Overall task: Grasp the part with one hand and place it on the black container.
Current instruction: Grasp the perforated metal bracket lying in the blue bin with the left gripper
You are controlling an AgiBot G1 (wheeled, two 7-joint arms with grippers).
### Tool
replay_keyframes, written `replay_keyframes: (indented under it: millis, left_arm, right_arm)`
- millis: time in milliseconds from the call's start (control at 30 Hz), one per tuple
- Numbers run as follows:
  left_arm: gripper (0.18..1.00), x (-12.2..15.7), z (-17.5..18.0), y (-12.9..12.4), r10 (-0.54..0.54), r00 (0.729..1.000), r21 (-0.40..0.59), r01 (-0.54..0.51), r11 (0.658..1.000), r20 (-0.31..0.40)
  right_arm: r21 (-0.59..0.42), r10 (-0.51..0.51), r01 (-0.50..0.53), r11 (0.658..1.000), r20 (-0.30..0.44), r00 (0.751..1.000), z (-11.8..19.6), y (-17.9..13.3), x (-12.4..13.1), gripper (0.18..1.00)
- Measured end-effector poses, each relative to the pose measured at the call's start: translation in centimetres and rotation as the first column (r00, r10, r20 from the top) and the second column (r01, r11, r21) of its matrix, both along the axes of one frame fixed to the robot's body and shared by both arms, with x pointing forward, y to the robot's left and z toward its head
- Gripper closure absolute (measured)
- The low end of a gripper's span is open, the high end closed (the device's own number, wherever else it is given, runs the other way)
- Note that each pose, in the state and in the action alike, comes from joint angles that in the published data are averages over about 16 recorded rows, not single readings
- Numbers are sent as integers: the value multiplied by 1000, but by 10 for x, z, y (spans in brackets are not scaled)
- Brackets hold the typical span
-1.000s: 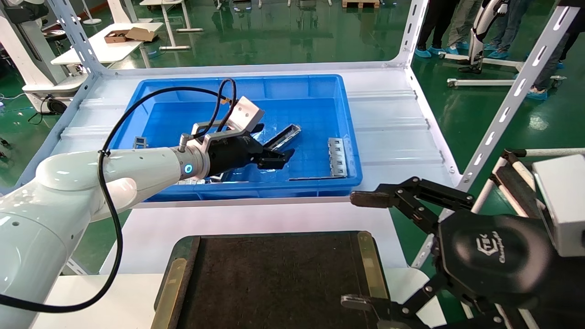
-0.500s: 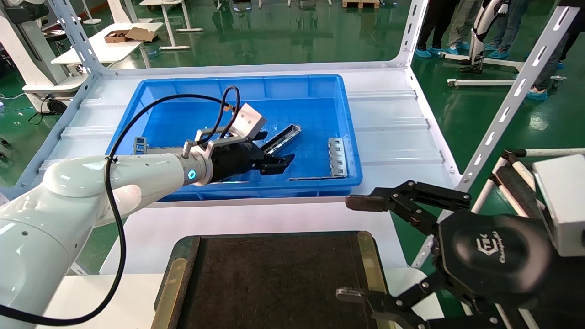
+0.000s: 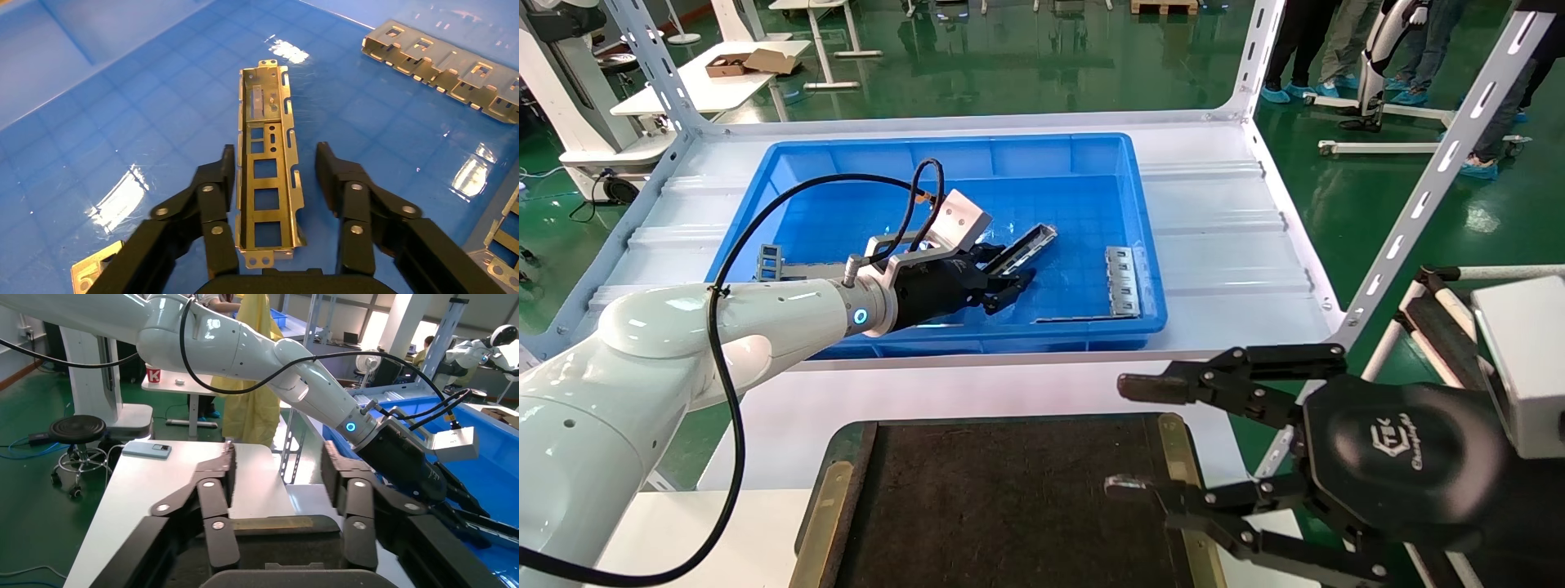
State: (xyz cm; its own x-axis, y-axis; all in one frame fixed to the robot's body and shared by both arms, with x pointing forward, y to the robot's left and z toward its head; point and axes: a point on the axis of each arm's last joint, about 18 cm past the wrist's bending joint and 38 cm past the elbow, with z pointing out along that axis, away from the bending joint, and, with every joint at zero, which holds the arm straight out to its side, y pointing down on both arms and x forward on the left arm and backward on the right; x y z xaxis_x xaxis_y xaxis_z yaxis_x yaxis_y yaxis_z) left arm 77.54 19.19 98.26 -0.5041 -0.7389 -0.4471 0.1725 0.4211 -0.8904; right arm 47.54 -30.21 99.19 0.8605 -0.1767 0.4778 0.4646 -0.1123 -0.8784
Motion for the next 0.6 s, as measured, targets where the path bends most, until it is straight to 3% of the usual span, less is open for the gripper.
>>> replay_keyframes:
  millis: [233, 600]
  left_arm:
    - [703, -1, 3, 0, -9, 1000, -3, 9, 1000, 7]
    - [822, -20, 30, 0, -137, 989, 14, 136, 991, 58]
  right_arm:
    - [0, 0, 0, 1000, 0, 1000, 0, 0, 0, 681]
    - [0, 0, 0, 1000, 0, 1000, 0, 0, 0, 892]
